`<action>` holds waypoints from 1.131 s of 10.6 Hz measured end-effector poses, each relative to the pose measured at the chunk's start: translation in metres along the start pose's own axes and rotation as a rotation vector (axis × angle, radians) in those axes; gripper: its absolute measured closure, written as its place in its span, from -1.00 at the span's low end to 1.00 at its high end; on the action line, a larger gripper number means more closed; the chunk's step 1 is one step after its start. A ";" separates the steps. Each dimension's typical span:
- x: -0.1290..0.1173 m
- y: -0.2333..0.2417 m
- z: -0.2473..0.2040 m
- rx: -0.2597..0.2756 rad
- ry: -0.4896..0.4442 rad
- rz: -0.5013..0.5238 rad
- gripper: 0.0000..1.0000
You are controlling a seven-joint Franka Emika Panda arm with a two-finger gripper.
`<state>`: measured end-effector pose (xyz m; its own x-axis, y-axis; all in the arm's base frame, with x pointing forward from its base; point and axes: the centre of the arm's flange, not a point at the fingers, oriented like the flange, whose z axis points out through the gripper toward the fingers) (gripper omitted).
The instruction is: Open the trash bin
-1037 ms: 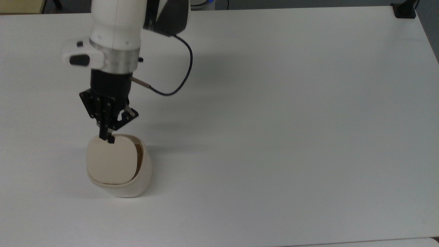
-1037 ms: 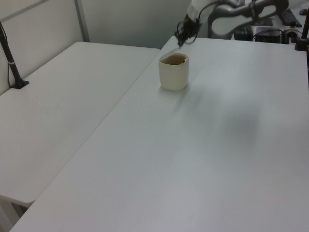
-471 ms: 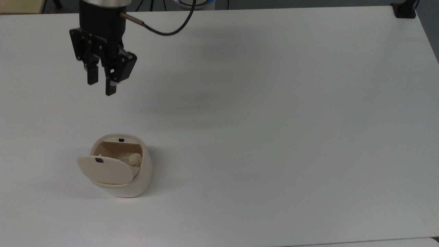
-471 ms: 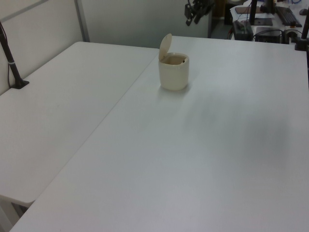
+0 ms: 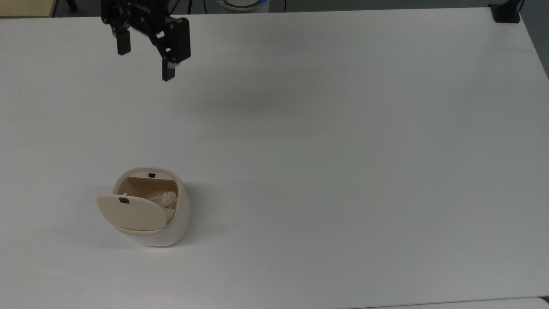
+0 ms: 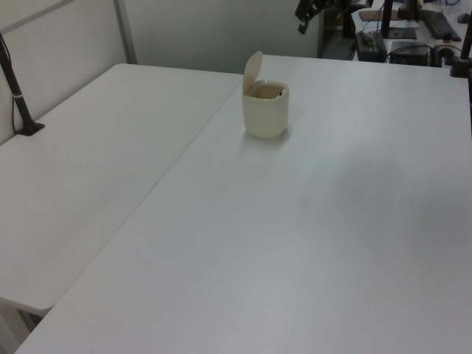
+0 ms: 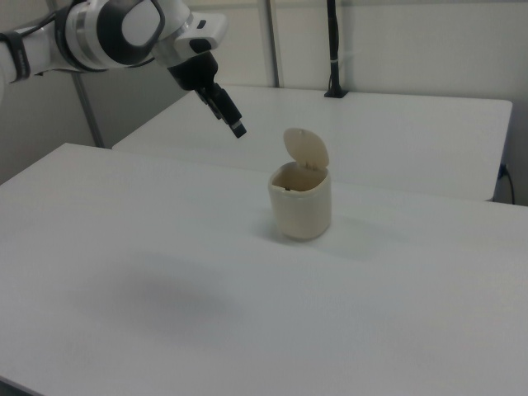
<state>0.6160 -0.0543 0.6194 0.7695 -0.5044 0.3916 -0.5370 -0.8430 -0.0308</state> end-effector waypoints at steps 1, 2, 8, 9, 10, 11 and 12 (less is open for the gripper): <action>-0.006 0.002 -0.005 -0.007 -0.028 -0.015 -1.00; -0.014 0.005 -0.008 -0.011 -0.063 -0.049 -1.00; -0.042 0.012 -0.025 0.046 -0.201 -0.433 -1.00; -0.044 0.010 -0.024 0.051 -0.209 -0.486 -1.00; -0.048 0.008 -0.023 0.050 -0.227 -0.515 -1.00; -0.051 0.005 -0.021 0.050 -0.240 -0.533 -1.00; -0.055 0.002 -0.020 0.050 -0.245 -0.542 -1.00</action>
<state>0.5661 -0.0247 0.6159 0.9899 -0.0232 0.1400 -0.0331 -0.9971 0.0682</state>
